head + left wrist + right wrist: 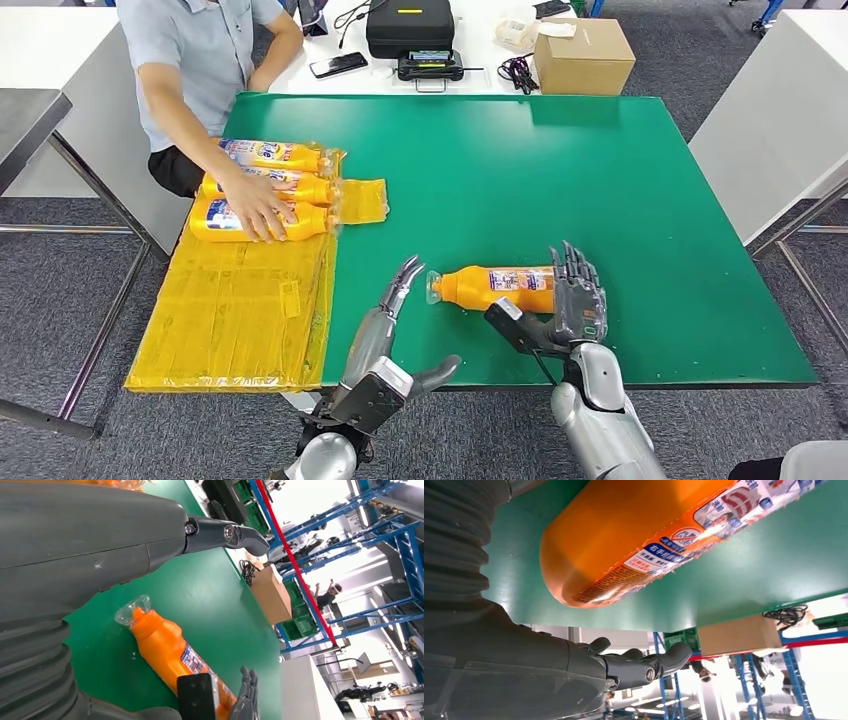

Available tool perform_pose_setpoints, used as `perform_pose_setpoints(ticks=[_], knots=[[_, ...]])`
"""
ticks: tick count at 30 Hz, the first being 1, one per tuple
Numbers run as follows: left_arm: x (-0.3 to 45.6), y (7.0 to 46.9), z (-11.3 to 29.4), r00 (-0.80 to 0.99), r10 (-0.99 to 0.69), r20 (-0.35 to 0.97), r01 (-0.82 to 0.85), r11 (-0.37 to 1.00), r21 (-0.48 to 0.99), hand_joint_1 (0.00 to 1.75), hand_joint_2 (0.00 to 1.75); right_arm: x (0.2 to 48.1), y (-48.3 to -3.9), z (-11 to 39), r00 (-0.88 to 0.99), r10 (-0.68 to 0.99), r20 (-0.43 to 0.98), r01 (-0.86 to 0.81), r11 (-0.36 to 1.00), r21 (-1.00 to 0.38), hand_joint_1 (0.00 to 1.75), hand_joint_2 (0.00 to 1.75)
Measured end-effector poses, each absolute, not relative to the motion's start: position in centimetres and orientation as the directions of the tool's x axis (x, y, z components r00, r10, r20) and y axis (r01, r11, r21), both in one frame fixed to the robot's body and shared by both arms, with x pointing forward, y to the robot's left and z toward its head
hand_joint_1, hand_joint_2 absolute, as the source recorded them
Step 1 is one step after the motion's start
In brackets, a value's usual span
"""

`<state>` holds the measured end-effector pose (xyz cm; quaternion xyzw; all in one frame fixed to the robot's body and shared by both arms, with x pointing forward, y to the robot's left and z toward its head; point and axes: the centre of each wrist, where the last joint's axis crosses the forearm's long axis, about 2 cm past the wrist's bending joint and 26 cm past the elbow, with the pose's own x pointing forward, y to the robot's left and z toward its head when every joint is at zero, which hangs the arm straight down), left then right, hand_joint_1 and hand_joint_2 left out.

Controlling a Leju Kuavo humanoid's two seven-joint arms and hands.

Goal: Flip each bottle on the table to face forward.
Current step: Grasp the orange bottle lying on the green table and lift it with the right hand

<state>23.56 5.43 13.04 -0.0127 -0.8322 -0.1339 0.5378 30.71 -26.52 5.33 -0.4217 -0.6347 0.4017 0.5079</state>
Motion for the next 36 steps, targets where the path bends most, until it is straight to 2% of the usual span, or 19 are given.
perform_pose_setpoints(ticks=[13,34,35,36], knots=[[23.5,5.0,13.3,-0.430,-0.158,0.889,0.189,0.947,0.260,0.00,1.75,31.2,-25.3,5.0,-0.063,0.957,0.282,-0.104,0.275,-0.956,0.00,1.75],[23.6,4.8,13.5,-0.441,-0.156,0.884,0.215,0.938,0.272,0.00,1.75,34.8,-25.7,6.9,-0.022,0.984,0.179,-0.182,0.172,-0.968,0.00,1.75],[23.6,4.8,13.5,-0.441,-0.156,0.884,0.215,0.938,0.273,0.00,1.75,34.9,-25.6,7.0,-0.020,0.985,0.169,-0.186,0.163,-0.969,0.28,1.75],[23.6,4.8,13.5,-0.441,-0.156,0.884,0.215,0.938,0.273,0.00,1.75,35.0,-25.6,7.1,-0.020,0.987,0.162,-0.189,0.155,-0.970,0.72,1.75]])
